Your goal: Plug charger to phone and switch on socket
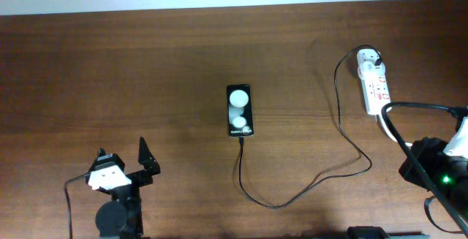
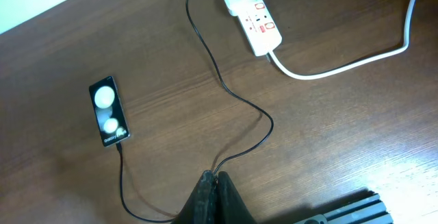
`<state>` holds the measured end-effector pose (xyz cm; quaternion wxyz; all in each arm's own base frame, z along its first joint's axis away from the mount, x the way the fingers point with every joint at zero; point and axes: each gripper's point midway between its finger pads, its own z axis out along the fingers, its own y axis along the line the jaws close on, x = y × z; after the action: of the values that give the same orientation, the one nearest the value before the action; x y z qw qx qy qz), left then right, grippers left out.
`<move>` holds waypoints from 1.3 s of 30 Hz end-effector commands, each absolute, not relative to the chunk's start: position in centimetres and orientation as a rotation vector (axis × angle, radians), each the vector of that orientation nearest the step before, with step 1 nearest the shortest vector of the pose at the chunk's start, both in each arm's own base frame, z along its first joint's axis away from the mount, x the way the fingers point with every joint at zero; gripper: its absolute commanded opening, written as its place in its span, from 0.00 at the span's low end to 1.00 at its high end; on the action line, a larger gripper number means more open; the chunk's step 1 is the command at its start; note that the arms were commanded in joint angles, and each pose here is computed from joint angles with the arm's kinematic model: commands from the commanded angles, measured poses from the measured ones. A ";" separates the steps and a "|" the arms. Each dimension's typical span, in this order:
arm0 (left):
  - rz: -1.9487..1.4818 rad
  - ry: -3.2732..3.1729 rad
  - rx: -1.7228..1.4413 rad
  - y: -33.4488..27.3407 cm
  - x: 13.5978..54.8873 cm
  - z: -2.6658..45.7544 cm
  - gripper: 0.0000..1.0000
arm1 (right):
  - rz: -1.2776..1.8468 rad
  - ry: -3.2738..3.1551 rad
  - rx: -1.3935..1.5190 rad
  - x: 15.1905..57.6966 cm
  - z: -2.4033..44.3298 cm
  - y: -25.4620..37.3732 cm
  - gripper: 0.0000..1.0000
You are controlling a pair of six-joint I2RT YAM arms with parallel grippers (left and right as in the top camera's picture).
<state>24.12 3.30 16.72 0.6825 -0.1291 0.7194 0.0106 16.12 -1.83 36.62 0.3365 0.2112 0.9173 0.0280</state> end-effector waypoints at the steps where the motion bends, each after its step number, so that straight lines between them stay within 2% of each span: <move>1: 0.028 1.639 -0.217 2.6 24.3 16.2 0.99 | 0.077 2.399 0.530 15.8 36.5 -1.6 0.04; 32: 0.028 1.617 -0.219 2.7 24.4 16.0 0.99 | 0.077 2.392 0.527 15.6 36.6 -1.6 0.04; 34: 0.028 1.617 -0.219 2.7 24.4 16.0 0.99 | 0.042 2.406 0.426 15.5 36.7 -1.6 0.04; 39: 0.027 1.619 -0.217 2.6 24.4 16.0 0.99 | 0.045 2.382 0.422 14.9 37.0 -1.6 0.04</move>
<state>24.39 2.71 16.20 0.6841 -0.1052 0.7217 0.0092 15.27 -1.79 37.08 0.3527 0.1749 0.9191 0.0170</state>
